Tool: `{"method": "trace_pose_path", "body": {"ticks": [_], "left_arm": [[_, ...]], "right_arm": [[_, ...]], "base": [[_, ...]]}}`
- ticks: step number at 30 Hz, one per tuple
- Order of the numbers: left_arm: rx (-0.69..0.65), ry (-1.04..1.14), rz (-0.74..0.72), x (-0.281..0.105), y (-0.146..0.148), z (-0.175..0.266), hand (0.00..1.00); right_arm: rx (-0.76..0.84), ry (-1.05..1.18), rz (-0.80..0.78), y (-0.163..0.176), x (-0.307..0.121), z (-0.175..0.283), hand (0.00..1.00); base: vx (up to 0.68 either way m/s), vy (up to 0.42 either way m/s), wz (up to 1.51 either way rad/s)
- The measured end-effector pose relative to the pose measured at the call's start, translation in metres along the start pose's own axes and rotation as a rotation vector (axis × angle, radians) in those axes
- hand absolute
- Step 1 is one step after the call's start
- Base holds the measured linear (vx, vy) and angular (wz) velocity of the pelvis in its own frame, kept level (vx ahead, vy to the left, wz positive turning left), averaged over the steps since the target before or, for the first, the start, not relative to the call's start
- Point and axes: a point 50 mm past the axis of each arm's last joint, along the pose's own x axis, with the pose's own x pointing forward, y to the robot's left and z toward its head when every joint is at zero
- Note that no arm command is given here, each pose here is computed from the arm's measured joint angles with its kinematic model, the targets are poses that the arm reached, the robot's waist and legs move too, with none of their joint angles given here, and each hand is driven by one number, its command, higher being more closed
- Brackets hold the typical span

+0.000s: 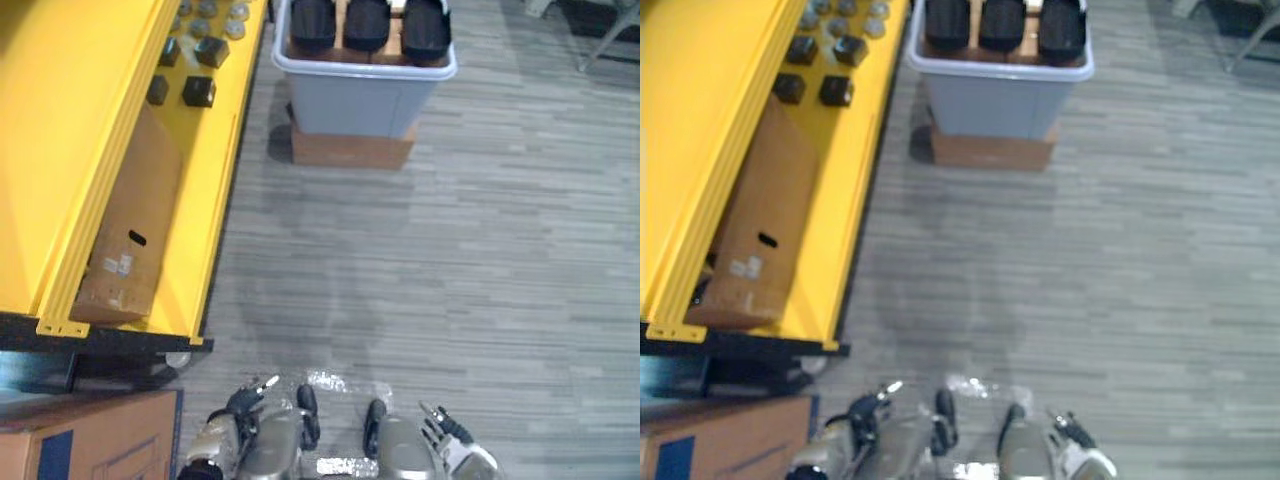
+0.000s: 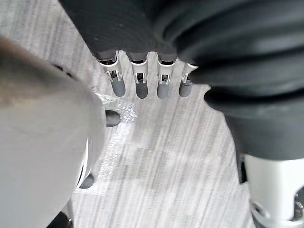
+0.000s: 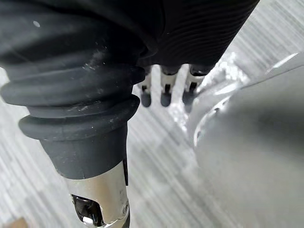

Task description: Walk over and take plastic housings, then place them on the shelf

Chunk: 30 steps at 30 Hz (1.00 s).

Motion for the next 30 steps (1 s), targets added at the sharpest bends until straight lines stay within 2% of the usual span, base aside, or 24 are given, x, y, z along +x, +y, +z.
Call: {"method": "trace_pose_path", "body": {"ticks": [10,14,19,23,26,30], "left_arm": [[0.020,0.031,-0.002,-0.001,-0.007,-0.018,0.00],[0.020,0.057,0.027,-0.007,0.000,-0.035,0.00],[0.031,0.071,0.078,-0.013,0.014,-0.044,0.00],[0.096,0.068,0.101,-0.013,0.021,-0.042,0.00],[0.118,0.051,0.125,-0.011,0.026,-0.032,0.00],[0.097,0.050,0.112,-0.006,0.014,-0.027,0.00]], "right_arm": [[0.011,0.063,-0.047,-0.016,-0.007,-0.019,0.00],[0.022,0.109,-0.088,-0.030,-0.014,-0.035,0.00],[0.008,0.139,-0.076,-0.023,-0.011,-0.038,0.00],[0.103,0.138,-0.104,-0.025,-0.012,-0.037,0.00],[0.180,0.248,-0.167,-0.042,-0.026,-0.069,0.00],[0.325,0.306,-0.233,-0.056,-0.047,-0.105,0.00]], "base": [[0.03,-0.070,0.03],[0.03,-0.043,0.08],[-0.03,-0.028,-0.08],[-0.12,0.043,-0.14],[0.02,-0.003,0.26],[0.15,-0.052,0.17]]}}
